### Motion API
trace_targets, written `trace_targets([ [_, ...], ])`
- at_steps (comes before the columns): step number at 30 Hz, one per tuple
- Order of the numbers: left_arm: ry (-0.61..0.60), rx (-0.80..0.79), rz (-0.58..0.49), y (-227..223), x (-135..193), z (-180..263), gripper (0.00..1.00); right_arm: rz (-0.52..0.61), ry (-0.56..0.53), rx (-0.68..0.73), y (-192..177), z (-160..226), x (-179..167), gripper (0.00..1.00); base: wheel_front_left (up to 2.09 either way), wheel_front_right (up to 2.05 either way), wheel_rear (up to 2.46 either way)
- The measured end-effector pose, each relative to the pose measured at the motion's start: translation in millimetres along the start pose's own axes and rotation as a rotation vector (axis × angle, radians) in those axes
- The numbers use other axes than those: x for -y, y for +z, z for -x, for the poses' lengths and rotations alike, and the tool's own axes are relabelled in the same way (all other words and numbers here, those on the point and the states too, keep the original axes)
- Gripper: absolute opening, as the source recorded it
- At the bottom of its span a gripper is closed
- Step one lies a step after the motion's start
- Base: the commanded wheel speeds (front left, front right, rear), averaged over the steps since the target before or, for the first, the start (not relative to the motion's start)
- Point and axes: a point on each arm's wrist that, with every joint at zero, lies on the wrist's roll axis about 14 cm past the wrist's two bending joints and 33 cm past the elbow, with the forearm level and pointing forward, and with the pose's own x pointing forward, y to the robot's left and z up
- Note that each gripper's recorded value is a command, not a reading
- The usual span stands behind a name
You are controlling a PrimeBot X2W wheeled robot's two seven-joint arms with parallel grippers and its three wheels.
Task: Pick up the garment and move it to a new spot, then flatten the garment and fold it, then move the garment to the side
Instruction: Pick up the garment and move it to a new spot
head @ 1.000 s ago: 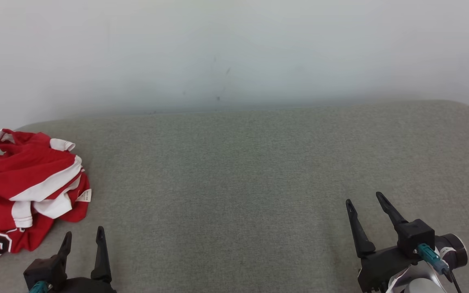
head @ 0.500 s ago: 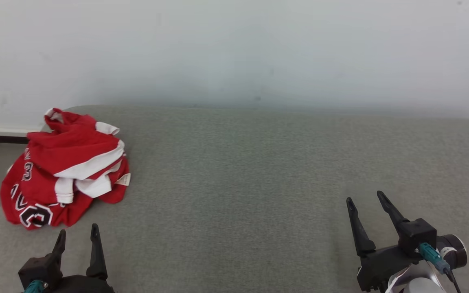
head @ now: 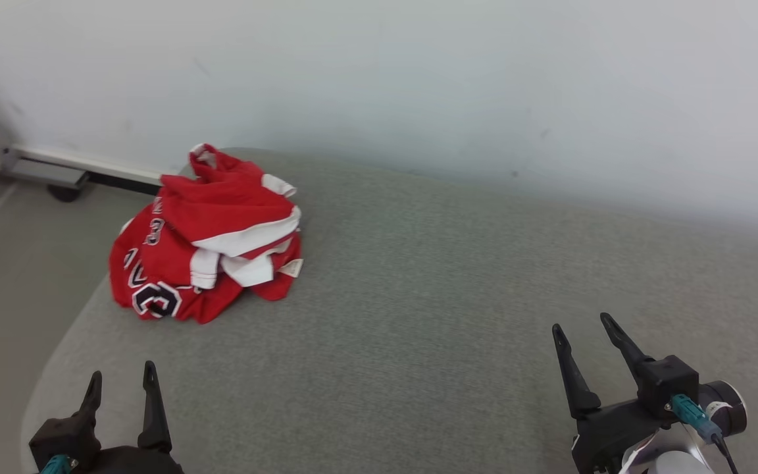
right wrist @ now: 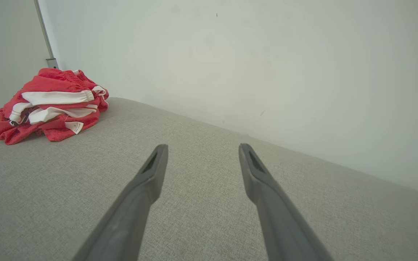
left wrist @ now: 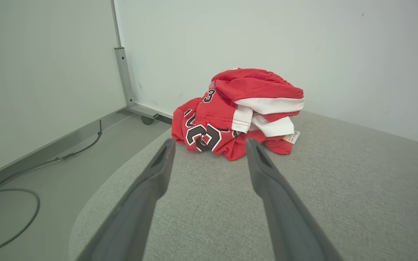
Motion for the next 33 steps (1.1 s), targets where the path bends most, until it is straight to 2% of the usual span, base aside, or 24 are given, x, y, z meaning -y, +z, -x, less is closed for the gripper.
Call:
trace_targets([
  [9, 0.144, 0.007, 0.004, 1.2, -51.5, 26.2, 1.00, -0.031, 0.145, -0.001, 1.1, -20.1, -54.7, 1.00, 0.00, 0.00, 0.00],
  [17, 0.126, 0.000, 0.022, 2.6, -50.3, 27.5, 1.00, -0.023, 0.159, 0.003, 3.4, -23.2, -58.1, 1.00, 0.00, 0.00, 0.00],
  [20, 0.061, 0.029, 0.028, 22.5, -45.0, 7.8, 1.00, -0.026, 0.155, -0.002, 0.7, -22.3, -56.0, 1.00, 0.00, 0.00, 0.00],
  [27, -0.116, 0.142, -0.024, 118.2, -27.1, -68.1, 1.00, -0.004, 0.148, -0.011, -6.2, -22.6, -45.1, 1.00, 0.00, 0.00, 0.00],
  [29, -0.129, 0.126, 0.030, 132.3, -25.4, -86.0, 1.00, 0.005, 0.143, -0.006, -4.2, -25.5, -39.7, 1.00, 0.00, 0.00, 0.00],
  [33, -0.146, 0.031, 0.060, 136.9, -17.4, -118.0, 1.00, 0.028, 0.122, -0.010, -6.2, -28.5, -21.4, 1.00, 0.00, 0.00, 0.00],
])
